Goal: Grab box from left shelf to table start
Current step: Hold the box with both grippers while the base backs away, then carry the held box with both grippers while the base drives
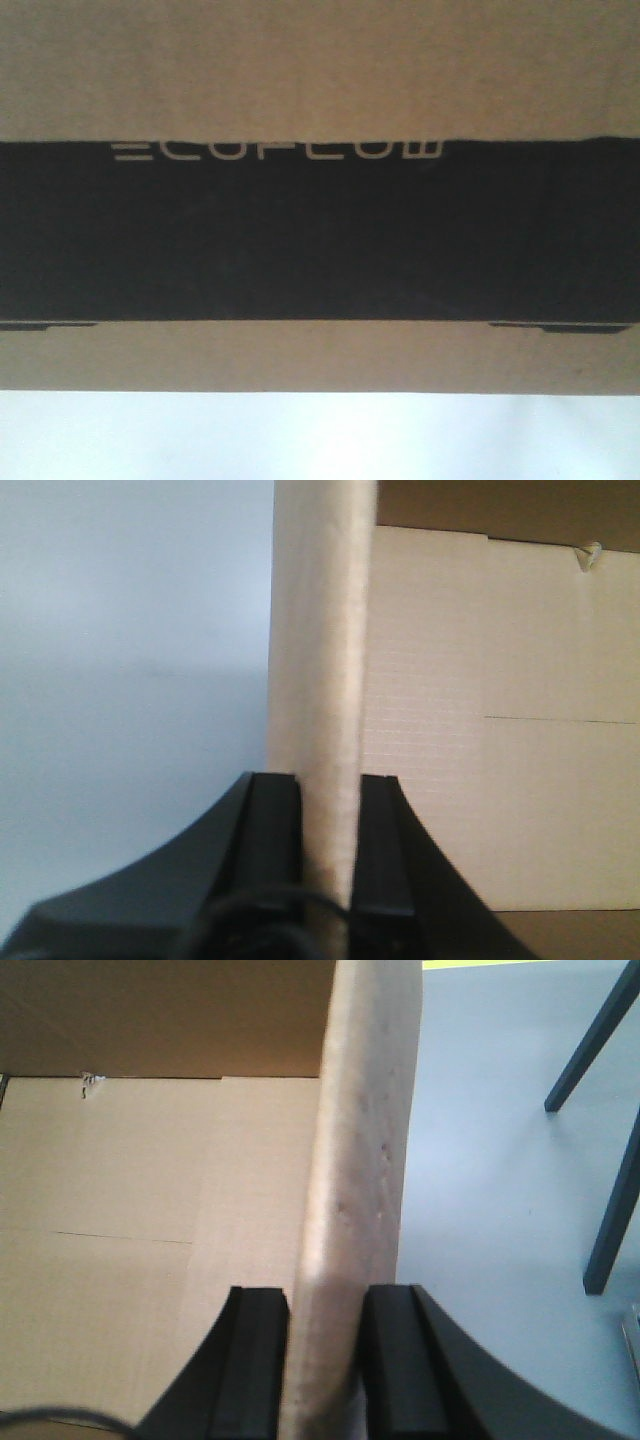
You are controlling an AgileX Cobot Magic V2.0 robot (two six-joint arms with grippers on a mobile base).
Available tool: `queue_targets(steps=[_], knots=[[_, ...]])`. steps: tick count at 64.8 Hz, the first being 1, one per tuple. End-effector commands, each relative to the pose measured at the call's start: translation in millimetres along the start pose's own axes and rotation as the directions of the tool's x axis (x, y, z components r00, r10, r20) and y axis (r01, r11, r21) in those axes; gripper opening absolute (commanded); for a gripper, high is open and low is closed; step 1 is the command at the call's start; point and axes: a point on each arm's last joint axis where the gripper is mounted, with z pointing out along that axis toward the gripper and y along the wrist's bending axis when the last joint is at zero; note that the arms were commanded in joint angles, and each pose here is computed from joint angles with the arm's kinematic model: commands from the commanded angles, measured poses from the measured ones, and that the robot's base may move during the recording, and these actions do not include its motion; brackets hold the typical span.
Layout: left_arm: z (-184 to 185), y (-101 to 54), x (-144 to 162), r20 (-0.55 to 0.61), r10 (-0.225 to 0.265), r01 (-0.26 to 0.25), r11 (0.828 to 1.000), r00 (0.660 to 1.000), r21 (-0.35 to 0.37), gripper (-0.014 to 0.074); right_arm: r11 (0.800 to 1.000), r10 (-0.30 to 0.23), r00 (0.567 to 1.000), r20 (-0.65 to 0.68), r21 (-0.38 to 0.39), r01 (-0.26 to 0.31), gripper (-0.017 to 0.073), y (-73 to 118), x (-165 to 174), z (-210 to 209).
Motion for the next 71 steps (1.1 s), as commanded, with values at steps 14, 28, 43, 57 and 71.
queue_targets(steps=[14, 28, 43, 57, 71], knots=[[-13.7, -1.7, -15.6, 0.161, -0.017, 0.008, 0.998, 0.987, 0.056, -0.0102, 0.999, -0.033, 0.987, 0.155, -0.012, 0.035, 0.0056, 0.8, -17.4, -10.2], [-13.7, -1.7, -15.6, 0.161, -0.017, 0.008, 0.998, 0.987, 0.056, -0.0102, 0.999, -0.033, 0.987, 0.155, -0.012, 0.035, 0.0056, 0.8, -17.4, -10.2], [-13.8, -2.0, -16.1, 0.166, -0.017, 0.008, 0.998, 0.986, 0.059, -0.0102, 0.999, -0.033, 0.987, 0.155, -0.012, 0.035, 0.0056, 0.8, -17.4, -10.2], [-13.8, -2.0, -16.1, 0.166, -0.017, 0.008, 0.998, 0.986, 0.059, -0.0102, 0.999, -0.033, 0.987, 0.155, -0.012, 0.035, 0.0056, 0.8, -17.4, -10.2], [-13.8, -2.0, -16.1, 0.166, -0.017, 0.008, 0.998, 0.986, 0.059, -0.0102, 0.999, -0.033, 0.987, 0.155, -0.012, 0.035, 0.0056, 0.8, -17.4, -10.2]])
